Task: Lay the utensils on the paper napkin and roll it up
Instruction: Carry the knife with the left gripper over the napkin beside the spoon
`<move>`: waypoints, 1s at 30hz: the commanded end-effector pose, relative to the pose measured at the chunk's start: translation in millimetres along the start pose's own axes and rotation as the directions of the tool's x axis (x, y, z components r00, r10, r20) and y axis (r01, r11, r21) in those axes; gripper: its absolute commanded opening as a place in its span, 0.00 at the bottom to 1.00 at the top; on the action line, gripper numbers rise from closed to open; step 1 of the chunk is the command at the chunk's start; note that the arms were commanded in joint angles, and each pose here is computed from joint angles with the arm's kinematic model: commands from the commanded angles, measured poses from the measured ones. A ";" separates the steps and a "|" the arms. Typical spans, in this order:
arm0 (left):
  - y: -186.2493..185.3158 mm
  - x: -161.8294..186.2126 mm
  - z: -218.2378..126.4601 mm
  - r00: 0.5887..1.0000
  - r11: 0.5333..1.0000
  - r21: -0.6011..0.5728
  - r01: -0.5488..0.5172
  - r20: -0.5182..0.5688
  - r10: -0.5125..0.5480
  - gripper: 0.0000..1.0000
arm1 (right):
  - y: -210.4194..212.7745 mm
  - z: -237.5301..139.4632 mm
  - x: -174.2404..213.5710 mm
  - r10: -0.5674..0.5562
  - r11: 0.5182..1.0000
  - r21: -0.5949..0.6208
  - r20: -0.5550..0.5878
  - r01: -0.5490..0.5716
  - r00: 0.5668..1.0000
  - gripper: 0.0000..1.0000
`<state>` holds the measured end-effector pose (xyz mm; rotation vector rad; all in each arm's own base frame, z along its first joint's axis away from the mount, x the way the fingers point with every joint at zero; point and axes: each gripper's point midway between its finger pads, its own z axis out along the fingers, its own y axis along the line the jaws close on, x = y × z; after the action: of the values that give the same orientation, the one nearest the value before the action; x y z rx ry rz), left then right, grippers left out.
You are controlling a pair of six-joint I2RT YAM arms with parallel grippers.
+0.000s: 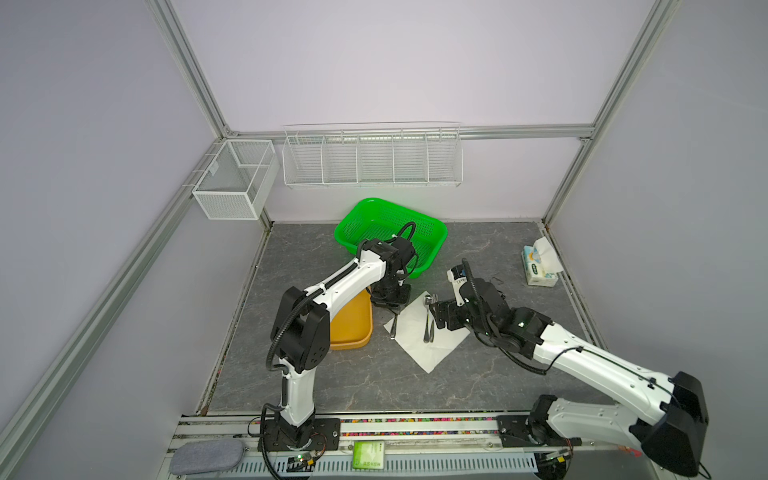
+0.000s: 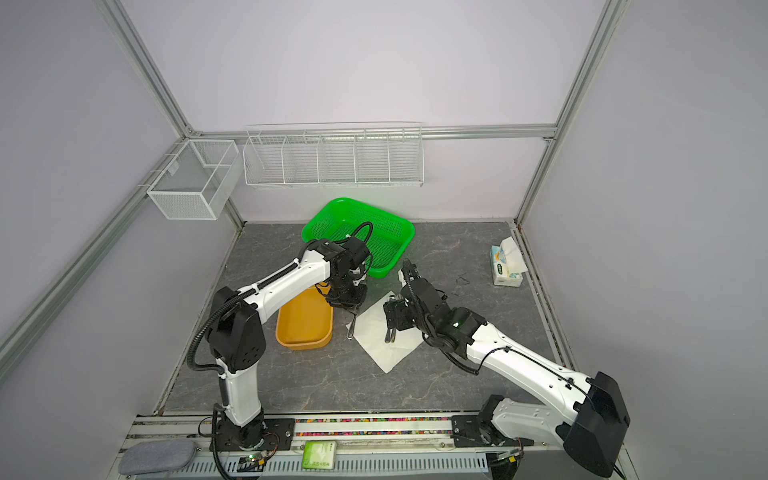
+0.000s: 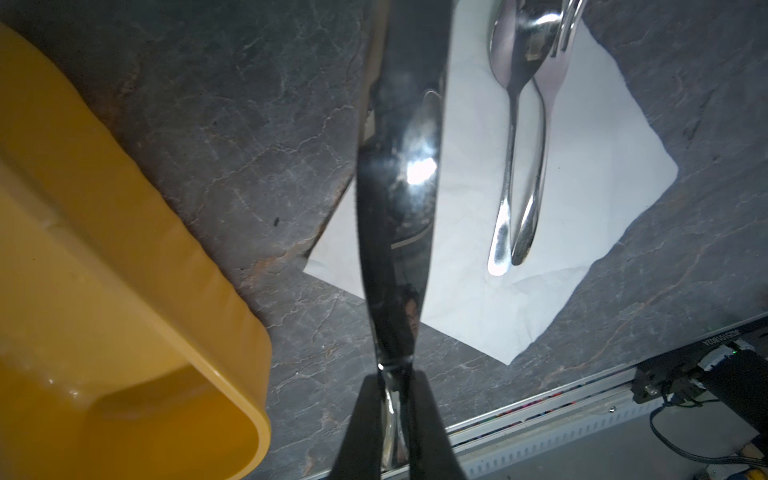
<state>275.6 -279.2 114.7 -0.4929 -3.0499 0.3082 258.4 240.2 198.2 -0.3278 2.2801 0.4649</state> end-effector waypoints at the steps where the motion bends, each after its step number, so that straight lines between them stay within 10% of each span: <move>1: -13.3 -8.8 8.5 1.000 1.000 0.021 0.015 -0.003 -0.015 0.10 | -7.9 -2.6 5.8 0.008 1.000 0.030 -0.002 -0.008 1.000 0.89; 30: -48.6 -35.5 75.6 0.999 0.997 0.070 0.028 -0.029 -0.027 0.10 | -31.0 -3.4 19.4 0.040 0.994 0.104 -0.004 -0.040 0.999 0.89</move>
<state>287.3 -337.9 50.4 -0.4514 -3.0027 0.3702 255.1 218.3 179.6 -0.2742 2.3112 0.3813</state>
